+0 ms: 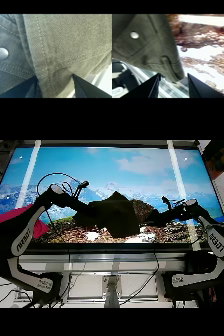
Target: Fold the clothes and pants, and hang the long-sleeved shirts on hangers.
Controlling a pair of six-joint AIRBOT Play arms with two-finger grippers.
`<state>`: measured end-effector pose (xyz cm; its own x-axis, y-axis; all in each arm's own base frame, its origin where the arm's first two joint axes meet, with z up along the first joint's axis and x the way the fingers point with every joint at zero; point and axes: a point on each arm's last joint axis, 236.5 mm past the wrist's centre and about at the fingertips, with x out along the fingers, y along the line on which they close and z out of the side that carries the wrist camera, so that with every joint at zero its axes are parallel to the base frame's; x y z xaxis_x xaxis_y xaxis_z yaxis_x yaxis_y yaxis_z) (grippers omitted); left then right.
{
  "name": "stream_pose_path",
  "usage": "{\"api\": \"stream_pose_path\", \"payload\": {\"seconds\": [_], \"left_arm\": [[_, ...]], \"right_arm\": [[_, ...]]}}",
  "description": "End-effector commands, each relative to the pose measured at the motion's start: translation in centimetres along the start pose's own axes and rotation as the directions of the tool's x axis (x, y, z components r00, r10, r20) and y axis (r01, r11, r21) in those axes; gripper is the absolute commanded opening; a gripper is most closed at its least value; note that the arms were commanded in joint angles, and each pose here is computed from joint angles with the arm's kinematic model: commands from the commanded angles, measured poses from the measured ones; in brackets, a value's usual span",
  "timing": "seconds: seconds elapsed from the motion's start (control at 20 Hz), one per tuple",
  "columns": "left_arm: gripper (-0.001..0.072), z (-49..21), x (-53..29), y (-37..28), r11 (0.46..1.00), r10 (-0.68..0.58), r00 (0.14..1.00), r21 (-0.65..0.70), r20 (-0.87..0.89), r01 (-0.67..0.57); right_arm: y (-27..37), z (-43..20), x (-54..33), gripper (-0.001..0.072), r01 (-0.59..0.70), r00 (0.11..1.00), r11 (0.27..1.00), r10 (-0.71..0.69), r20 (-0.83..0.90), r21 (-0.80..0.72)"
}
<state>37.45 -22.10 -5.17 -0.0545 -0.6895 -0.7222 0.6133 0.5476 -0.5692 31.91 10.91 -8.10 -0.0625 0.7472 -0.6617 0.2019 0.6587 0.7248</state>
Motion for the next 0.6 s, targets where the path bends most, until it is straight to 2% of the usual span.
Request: {"api": "stream_pose_path", "payload": {"seconds": [0.0, 0.45, 0.5, 0.55], "left_arm": [[0.047, 0.0, 0.2, -0.2, 1.0, -0.004, 1.0, 0.003, -0.004, 0.004], [0.0468, 1.2, 0.2, -1.2, 0.999, -0.047, 0.998, -0.019, 0.045, 0.048], [0.0393, 1.2, 0.2, -1.3, 0.999, -0.048, 0.998, -0.019, 0.045, 0.048], [0.0179, 1.2, 0.2, -1.3, 0.999, -0.048, 0.998, -0.019, 0.045, 0.048]], "right_arm": [[-0.8, -0.4, 1.5, 0.0384, 0.059, 0.998, 0.998, -0.06, -0.035, -0.016], [-0.2, -1.9, 6.3, 0.0379, 0.093, 0.986, 0.993, -0.102, -0.134, -0.069], [-0.1, -2.0, 6.5, 0.0352, 0.096, 0.985, 0.993, -0.105, -0.135, -0.076], [0.1, -2.1, 6.6, 0.0142, 0.094, 0.985, 0.992, -0.104, -0.141, -0.08]]}}
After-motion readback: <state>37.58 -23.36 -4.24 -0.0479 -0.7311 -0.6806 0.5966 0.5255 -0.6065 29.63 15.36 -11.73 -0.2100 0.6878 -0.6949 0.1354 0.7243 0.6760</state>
